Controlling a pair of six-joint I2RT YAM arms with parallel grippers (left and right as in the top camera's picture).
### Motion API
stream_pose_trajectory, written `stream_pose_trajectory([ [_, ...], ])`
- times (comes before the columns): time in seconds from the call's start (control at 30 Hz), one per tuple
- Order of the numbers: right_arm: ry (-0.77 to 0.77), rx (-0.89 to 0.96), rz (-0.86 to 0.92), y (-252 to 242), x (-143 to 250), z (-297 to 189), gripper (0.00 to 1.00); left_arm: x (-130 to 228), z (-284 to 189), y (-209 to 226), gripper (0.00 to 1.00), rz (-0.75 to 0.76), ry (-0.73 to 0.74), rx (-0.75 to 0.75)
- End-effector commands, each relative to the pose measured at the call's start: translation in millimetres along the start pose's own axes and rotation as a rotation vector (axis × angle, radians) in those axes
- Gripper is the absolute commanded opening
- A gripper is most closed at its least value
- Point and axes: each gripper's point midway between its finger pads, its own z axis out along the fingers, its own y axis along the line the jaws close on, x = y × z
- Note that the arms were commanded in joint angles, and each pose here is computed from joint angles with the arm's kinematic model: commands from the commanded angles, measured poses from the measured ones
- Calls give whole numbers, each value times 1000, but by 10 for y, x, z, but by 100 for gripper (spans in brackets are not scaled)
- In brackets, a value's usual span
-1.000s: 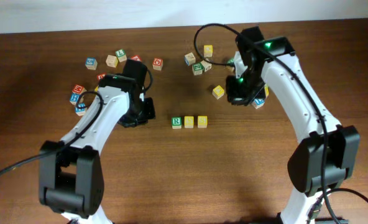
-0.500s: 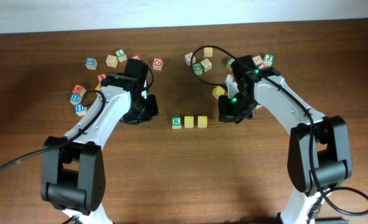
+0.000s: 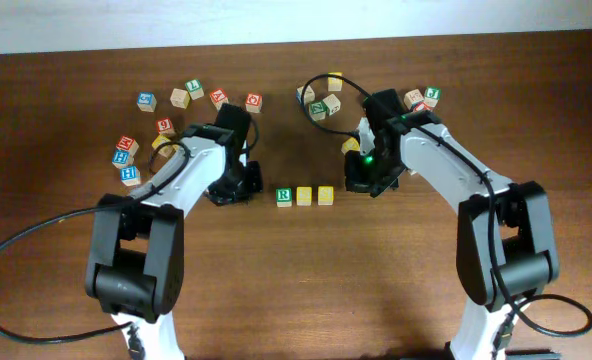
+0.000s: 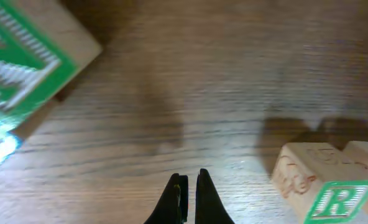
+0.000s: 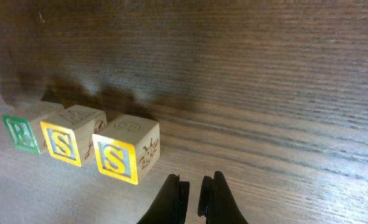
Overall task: Spell out RSS
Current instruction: 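Bring both grippers down to either end of the R-S-S row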
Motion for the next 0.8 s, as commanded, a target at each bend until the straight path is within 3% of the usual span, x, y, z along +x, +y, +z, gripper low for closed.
stream_pose_trajectory([
  [0.0,0,73,23,-119,18,56,4,52,78,-136,0,51,11,19],
  [0.77,52,70,24,19,121,420,4,65,175,-237,0,61,19,42],
])
